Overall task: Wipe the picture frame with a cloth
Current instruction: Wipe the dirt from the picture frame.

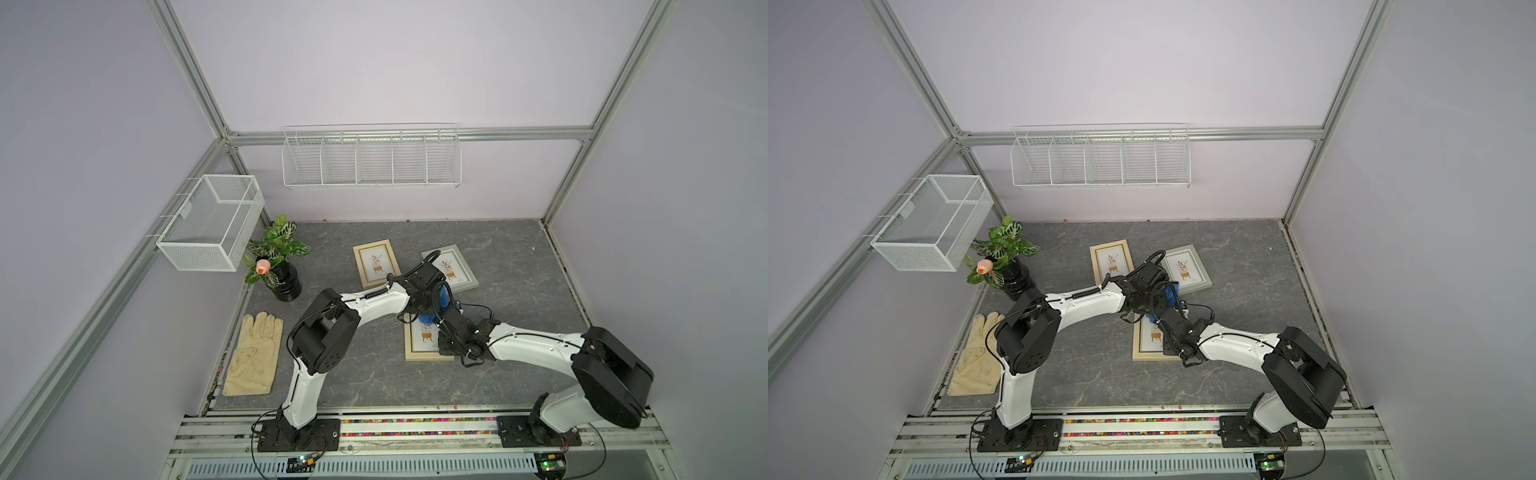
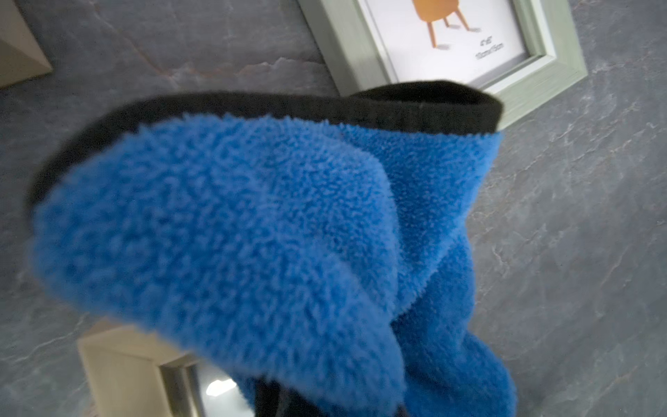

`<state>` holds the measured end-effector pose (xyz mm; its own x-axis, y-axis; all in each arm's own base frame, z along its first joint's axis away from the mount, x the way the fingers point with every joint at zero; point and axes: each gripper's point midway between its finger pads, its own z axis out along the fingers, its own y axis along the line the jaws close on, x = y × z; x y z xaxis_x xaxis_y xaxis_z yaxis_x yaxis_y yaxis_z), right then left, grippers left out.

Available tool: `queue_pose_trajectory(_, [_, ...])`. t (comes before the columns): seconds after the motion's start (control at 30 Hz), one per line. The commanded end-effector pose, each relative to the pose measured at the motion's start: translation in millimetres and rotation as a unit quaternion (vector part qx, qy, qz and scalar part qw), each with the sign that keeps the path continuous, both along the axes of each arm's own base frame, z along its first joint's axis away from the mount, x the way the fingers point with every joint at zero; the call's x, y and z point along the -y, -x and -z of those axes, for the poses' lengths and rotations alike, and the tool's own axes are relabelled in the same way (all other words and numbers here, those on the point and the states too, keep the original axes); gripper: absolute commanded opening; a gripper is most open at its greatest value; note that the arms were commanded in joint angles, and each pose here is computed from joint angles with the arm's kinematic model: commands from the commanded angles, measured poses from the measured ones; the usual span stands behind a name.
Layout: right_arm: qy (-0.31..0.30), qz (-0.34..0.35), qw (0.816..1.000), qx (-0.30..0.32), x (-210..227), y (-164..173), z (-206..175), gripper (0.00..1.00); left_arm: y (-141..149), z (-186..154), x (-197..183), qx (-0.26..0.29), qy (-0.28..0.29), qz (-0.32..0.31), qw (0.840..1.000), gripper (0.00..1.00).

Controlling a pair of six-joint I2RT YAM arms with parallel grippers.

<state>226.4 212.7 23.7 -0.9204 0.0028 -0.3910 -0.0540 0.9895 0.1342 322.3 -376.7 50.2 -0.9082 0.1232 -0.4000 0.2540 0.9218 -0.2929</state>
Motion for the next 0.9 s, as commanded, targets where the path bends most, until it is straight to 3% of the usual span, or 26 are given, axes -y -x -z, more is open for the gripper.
queue_pose_trajectory(0.0, [0.037, 0.004, 0.999, -0.022, 18, 13, 12, 0.16, 7, -1, -34, -0.001, -0.044, -0.025, 0.999, 0.0])
queue_pose_trajectory(0.2, [0.033, 0.005, 0.999, -0.029, 16, 15, 18, 0.16, 49, -6, -60, -0.002, -0.058, -0.016, 0.998, 0.0])
queue_pose_trajectory(0.43, [0.035, 0.004, 0.999, -0.024, 17, 14, 14, 0.16, 113, 17, -68, -0.053, -0.056, -0.005, 0.997, 0.0])
queue_pose_trajectory(0.57, [0.033, 0.005, 0.999, -0.027, 16, 14, 15, 0.16, 80, 7, -75, -0.036, -0.064, -0.022, 0.997, 0.0])
queue_pose_trajectory(0.73, [0.035, 0.004, 0.999, -0.016, 20, 13, 5, 0.17, 8, -24, -68, 0.009, -0.056, -0.035, 0.998, 0.0])
queue_pose_trajectory(0.87, [0.028, 0.007, 0.999, -0.015, 20, 15, 3, 0.17, -13, -26, -53, 0.01, -0.047, -0.03, 0.998, 0.0])
